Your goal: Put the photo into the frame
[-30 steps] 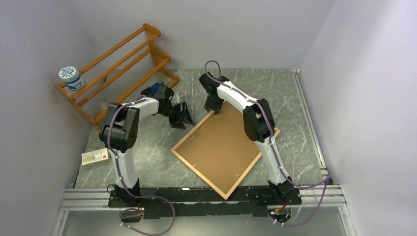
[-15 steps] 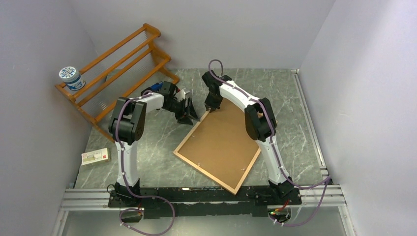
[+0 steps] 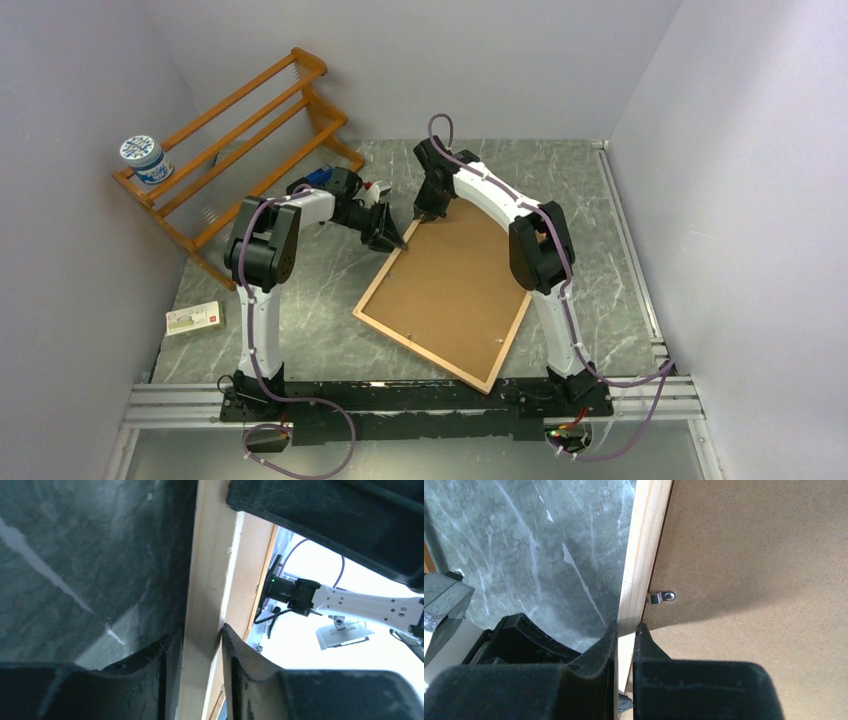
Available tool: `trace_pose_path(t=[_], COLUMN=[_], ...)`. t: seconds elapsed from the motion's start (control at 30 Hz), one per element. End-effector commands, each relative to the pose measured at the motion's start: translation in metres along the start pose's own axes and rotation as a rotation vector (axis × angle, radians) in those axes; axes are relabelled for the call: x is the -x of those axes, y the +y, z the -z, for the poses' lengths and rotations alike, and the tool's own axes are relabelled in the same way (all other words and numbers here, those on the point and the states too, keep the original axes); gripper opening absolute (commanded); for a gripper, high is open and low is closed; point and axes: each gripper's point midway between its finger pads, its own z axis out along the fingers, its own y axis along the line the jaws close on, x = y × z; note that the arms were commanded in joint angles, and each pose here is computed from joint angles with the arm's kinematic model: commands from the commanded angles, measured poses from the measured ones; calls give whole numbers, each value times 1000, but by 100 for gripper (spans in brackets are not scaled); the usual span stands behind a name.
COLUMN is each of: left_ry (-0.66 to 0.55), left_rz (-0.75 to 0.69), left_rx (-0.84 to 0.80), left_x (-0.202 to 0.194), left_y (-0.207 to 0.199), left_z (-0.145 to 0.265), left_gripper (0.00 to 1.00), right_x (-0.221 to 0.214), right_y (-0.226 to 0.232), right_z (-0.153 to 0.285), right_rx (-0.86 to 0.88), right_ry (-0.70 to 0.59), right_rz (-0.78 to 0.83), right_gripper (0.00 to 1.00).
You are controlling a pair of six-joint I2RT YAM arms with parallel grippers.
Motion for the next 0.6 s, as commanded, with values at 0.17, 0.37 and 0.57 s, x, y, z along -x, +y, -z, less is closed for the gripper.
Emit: trace_pose_path(t=[0.17, 0.37, 0.57], left_ry=[59, 68, 76], left_rz=[-71, -53, -45], left_rx=[-250, -258, -248], left_x=[-3, -5, -6], left_y=[-50, -50, -47], left_z=[8, 6, 5], left_gripper=[26, 46, 41], right_x=[26, 27, 27], right_y=[45, 50, 49], right_z=[56, 62, 63], right_rx=[198, 215, 214], right_ry=[-95, -102, -100], right_rz=[42, 37, 33], right_gripper=[0, 0, 0])
